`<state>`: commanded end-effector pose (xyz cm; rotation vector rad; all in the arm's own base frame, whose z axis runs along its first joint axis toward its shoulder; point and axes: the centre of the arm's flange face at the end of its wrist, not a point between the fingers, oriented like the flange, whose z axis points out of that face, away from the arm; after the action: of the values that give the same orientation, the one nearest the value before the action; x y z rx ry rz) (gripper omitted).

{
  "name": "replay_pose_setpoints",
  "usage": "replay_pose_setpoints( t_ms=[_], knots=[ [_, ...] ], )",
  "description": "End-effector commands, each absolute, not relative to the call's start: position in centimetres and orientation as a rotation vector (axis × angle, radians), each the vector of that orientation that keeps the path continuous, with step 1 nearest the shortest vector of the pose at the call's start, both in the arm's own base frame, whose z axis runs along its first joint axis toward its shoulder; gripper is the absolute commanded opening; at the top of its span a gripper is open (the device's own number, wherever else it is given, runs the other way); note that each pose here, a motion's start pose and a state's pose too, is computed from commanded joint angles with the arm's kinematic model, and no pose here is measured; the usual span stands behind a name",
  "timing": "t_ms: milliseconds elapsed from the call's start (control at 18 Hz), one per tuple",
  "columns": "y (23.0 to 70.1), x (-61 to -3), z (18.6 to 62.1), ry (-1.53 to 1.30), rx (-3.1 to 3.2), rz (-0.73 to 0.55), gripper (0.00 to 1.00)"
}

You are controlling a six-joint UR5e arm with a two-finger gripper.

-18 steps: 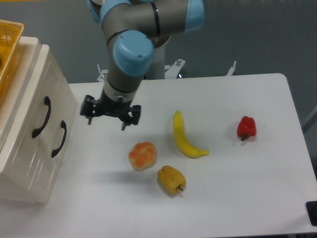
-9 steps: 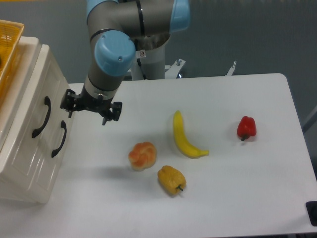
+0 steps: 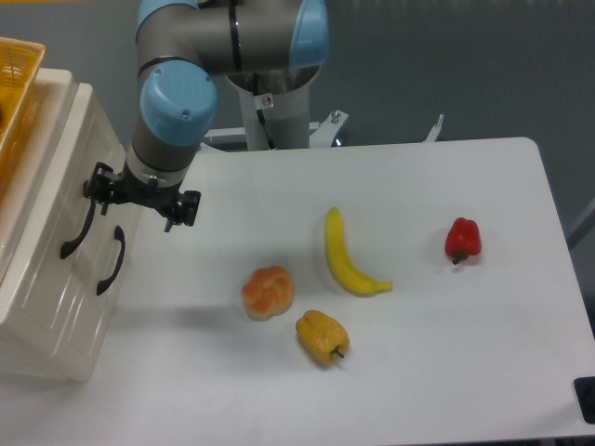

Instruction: Slide the top white drawer open

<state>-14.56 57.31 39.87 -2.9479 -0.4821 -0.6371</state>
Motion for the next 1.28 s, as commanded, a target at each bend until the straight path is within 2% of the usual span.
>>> replay_pose_setpoints(
  t_ms=[278, 1278],
  knots=[
    [58.2, -13.8, 38.5, -0.459, -2.965, -0.651, 1.0],
    [59.2, -11.6, 37.6, -0.426, -2.983, -0.673, 1.0]
  ],
)
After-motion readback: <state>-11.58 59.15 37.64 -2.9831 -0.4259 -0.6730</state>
